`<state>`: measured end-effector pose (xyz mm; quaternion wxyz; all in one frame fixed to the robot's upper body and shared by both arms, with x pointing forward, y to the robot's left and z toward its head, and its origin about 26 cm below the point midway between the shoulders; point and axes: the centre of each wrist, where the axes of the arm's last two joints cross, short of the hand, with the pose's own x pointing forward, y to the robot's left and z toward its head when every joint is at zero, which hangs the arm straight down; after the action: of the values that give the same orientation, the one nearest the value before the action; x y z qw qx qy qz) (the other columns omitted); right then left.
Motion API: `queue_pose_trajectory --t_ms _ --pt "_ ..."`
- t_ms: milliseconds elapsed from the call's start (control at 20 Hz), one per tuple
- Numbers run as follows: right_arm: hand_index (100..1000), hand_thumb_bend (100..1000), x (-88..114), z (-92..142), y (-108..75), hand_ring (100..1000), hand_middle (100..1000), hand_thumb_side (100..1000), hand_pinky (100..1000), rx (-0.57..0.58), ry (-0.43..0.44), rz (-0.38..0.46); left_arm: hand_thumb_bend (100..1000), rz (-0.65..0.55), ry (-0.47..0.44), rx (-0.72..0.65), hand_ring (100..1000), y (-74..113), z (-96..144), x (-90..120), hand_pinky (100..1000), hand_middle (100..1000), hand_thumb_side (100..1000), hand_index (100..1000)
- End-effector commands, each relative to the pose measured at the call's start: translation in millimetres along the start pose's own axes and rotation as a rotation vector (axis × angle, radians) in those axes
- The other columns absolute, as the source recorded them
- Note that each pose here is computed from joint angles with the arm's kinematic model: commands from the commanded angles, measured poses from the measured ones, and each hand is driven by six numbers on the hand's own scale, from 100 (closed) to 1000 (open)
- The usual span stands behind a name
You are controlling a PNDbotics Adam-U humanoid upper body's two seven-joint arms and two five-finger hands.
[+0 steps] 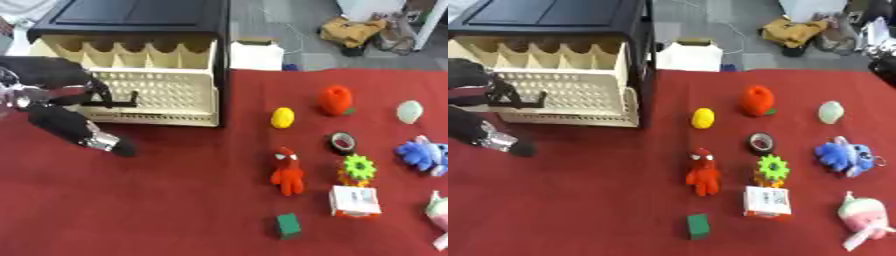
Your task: Pick up objects from table and place into drawer.
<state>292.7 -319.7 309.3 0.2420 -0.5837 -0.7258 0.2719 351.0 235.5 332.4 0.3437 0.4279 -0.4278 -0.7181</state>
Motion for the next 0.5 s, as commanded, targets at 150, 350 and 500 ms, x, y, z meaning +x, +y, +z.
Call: queue_pose_trajectory --t_ms 150,350,500 --pt "822 100 0.4 -4.4 -12.0 780 768 1000 697 -0.031 -0.024 0.034 869 -0.031 0.031 -0.002 100 4.2 14.1 -4.9 100 100 1000 797" --pt "821 100 0.5 -4.6 -12.1 780 768 1000 698 -0.033 -0.025 0.034 870 -0.038 0.037 -0.018 100 0.9 15.6 -5.3 100 100 1000 797" --pt "821 100 0.5 -4.5 -12.0 779 768 1000 698 -0.033 -0.025 0.034 871 -0.044 0.039 -0.019 100 0.1 17.6 -4.9 100 100 1000 794"
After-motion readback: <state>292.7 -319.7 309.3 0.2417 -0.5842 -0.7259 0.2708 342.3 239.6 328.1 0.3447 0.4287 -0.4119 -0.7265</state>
